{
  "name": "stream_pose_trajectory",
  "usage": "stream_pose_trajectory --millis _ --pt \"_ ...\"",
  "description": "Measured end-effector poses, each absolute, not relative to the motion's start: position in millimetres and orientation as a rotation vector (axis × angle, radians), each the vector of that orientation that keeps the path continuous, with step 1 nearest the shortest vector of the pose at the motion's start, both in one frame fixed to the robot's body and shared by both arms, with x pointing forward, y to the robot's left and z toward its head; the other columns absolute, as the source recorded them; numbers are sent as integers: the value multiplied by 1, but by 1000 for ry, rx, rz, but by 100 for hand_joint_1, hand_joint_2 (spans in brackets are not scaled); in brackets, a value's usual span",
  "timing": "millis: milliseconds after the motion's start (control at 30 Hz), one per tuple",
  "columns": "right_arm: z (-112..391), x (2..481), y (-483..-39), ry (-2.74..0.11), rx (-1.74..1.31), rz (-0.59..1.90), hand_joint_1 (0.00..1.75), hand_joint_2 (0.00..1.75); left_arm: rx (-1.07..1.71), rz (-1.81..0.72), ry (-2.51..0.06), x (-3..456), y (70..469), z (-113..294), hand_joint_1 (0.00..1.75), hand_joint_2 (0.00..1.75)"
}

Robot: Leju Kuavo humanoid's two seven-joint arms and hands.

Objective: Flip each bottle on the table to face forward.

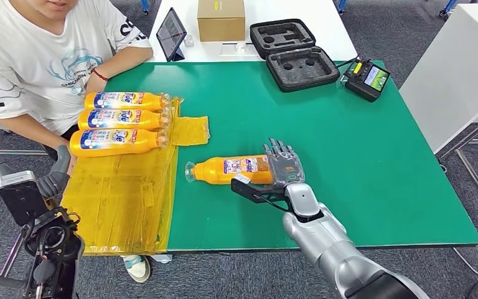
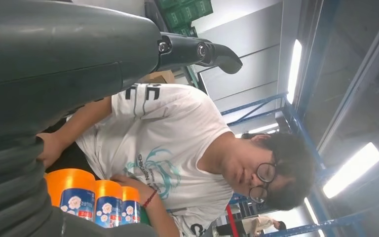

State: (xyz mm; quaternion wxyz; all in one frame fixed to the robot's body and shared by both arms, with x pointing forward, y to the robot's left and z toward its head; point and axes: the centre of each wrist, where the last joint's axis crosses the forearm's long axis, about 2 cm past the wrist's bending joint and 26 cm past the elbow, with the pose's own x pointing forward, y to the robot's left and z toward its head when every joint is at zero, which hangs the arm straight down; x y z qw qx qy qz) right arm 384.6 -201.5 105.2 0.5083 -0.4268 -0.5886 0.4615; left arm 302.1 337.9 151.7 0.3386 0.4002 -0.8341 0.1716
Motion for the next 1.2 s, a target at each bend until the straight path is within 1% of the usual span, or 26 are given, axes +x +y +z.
stream_pose_trajectory --millis 333,567,1033,1067,1100,1167,1200 --pt "119 403 -197 -1443 -869 1252 0 175 982 445 -2190 313 326 155 0 175" --pt "130 414 -192 -1444 -761 1300 0 175 939 447 -2193 322 318 156 0 175" --pt "125 414 -186 -1311 -621 1358 1 175 863 459 -2165 327 308 149 0 175" --pt "125 414 -185 -1296 -614 1363 10 175 857 461 -2164 328 307 148 0 175" --pt "125 414 -185 -1278 -606 1368 45 175 853 463 -2162 328 307 148 0 175" --pt "125 414 -185 -1248 -590 1377 127 175 844 466 -2159 328 307 147 0 175" --pt "125 415 -185 -1238 -582 1378 162 175 841 467 -2157 328 307 147 0 175"
